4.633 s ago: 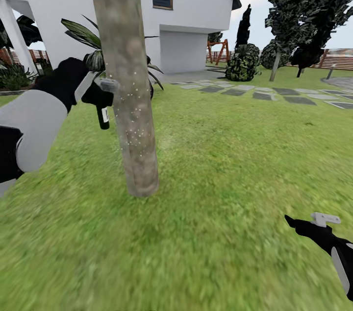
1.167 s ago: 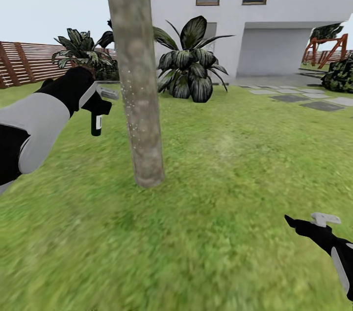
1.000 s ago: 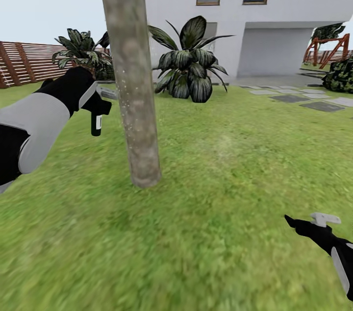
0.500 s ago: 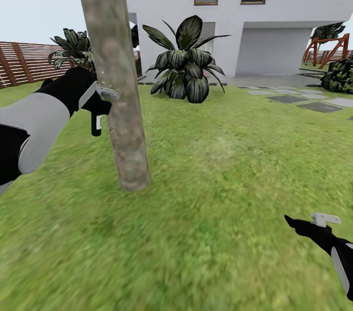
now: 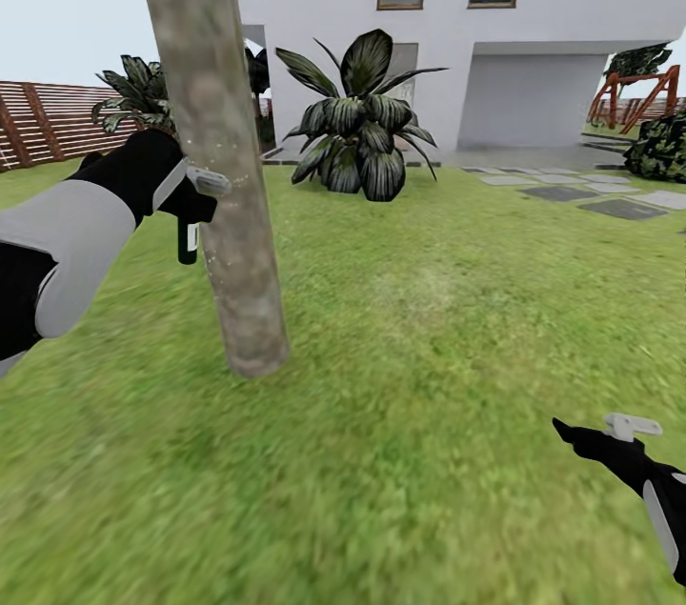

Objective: In the garden, pick up the pesticide atomizer on the floor and spray pesticide onto both trees until each tree trunk is fully covered.

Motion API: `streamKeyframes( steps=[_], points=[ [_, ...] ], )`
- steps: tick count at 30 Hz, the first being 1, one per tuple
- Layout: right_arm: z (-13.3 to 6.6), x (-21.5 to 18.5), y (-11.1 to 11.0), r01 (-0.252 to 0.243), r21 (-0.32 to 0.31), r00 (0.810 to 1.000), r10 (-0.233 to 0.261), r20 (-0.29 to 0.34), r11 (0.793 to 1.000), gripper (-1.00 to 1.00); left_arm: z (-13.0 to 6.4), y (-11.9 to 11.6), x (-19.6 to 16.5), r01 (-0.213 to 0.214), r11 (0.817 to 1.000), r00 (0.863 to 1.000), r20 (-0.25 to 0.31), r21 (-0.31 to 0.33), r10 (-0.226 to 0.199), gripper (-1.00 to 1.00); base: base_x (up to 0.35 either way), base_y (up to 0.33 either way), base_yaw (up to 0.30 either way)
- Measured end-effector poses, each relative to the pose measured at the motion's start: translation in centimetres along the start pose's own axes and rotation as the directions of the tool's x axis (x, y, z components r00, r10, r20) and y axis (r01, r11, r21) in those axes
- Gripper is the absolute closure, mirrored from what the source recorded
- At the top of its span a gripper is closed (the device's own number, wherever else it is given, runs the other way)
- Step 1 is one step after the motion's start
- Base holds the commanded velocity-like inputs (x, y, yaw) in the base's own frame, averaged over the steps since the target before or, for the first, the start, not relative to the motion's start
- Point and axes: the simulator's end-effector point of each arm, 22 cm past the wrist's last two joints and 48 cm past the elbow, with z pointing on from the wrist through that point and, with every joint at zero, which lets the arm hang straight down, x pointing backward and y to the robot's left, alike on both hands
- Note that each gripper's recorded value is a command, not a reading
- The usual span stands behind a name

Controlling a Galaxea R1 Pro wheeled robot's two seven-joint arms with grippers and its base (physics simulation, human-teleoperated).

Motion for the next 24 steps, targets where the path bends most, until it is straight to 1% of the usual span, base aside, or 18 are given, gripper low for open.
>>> streamKeyframes(
  steps=[4,6,17,19,21,24],
  points=[
    [0.0,0.0,0.0,0.0,0.0,1.0,0.0,0.0,1.0,-1.0,0.0,0.0,0.0,0.001,1.0,1.0,0.0,0.002,-0.001,1.0,0.0,-0.297,0.032],
    [0.0,0.0,0.0,0.0,0.0,1.0,0.0,0.0,1.0,-1.0,0.0,0.0,0.0,0.001,1.0,1.0,0.0,0.001,-0.001,1.0,0.0,-0.311,0.146],
    [0.0,0.0,0.0,0.001,0.001,1.0,-0.001,0.0,1.0,-1.0,0.0,0.0,0.0,0.002,1.0,1.0,0.0,0.001,-0.002,1.0,0.0,-0.315,0.277],
    [0.0,0.0,0.0,0.0,0.001,1.0,0.0,0.0,1.0,-1.0,0.0,0.0,0.0,0.002,1.0,1.0,0.002,0.001,-0.002,1.0,0.0,-0.315,0.171],
    [0.0,0.0,0.0,0.0,0.001,1.0,0.0,0.0,1.0,-1.0,-0.3,-0.1,-0.5,0.004,1.0,1.0,0.014,0.005,-0.004,1.0,0.0,-0.191,0.061],
    [0.0,0.0,0.0,0.0,0.002,1.0,0.0,0.001,1.0,-1.0,-1.0,-0.2,-1.6,0.001,1.0,0.999,0.043,0.007,-0.001,1.0,0.0,-0.039,0.013]
  ],
)
